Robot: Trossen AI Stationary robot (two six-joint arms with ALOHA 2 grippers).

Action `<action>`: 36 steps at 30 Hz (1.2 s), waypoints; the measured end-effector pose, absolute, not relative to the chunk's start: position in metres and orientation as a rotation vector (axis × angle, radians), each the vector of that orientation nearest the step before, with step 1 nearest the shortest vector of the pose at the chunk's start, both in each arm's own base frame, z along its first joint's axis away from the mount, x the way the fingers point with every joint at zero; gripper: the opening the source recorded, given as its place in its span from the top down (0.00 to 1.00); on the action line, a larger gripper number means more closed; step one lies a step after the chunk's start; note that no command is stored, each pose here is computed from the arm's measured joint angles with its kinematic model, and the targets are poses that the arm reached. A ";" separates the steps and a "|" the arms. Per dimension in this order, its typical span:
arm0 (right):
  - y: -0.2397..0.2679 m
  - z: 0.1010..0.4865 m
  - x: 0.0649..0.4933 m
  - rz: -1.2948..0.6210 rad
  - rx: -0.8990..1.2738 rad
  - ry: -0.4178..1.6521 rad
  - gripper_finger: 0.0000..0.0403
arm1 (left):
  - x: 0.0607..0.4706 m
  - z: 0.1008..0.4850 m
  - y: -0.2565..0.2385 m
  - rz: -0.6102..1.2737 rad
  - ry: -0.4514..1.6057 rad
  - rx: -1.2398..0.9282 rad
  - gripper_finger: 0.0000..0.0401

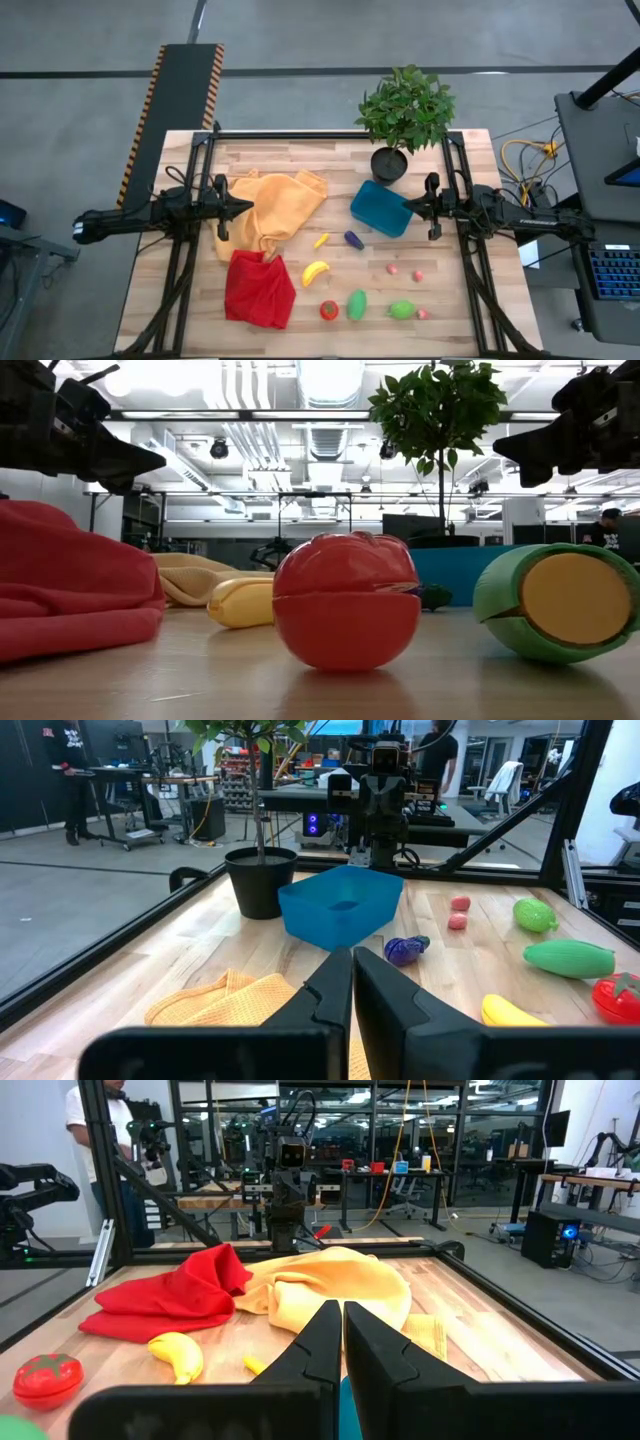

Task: Pick and placing Produce into tupperware

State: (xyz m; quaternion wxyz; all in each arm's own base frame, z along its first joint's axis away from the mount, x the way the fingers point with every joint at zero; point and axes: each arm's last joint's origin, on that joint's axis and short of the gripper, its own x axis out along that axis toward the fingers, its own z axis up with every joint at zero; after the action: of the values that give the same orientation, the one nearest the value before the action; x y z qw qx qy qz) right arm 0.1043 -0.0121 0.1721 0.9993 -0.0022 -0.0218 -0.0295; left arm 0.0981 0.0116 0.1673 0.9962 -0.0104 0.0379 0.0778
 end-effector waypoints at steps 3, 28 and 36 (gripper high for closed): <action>-0.012 0.172 0.104 -0.059 -0.005 -0.044 0.98 | 0.098 0.167 0.012 0.156 0.075 -0.020 1.00; -0.012 0.172 0.104 -0.056 0.137 -0.051 0.98 | 0.098 0.171 0.012 0.156 0.033 -0.020 1.00; -0.012 0.174 0.104 -0.052 0.202 -0.073 0.97 | 0.098 0.171 0.012 0.156 0.034 -0.021 1.00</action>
State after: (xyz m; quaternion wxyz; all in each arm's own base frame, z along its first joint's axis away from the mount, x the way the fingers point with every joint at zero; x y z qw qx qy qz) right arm 0.1042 -0.0120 0.1744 0.9939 0.1008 -0.0364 -0.0258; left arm 0.0984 0.0116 0.1711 0.9968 -0.0105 0.0168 0.0778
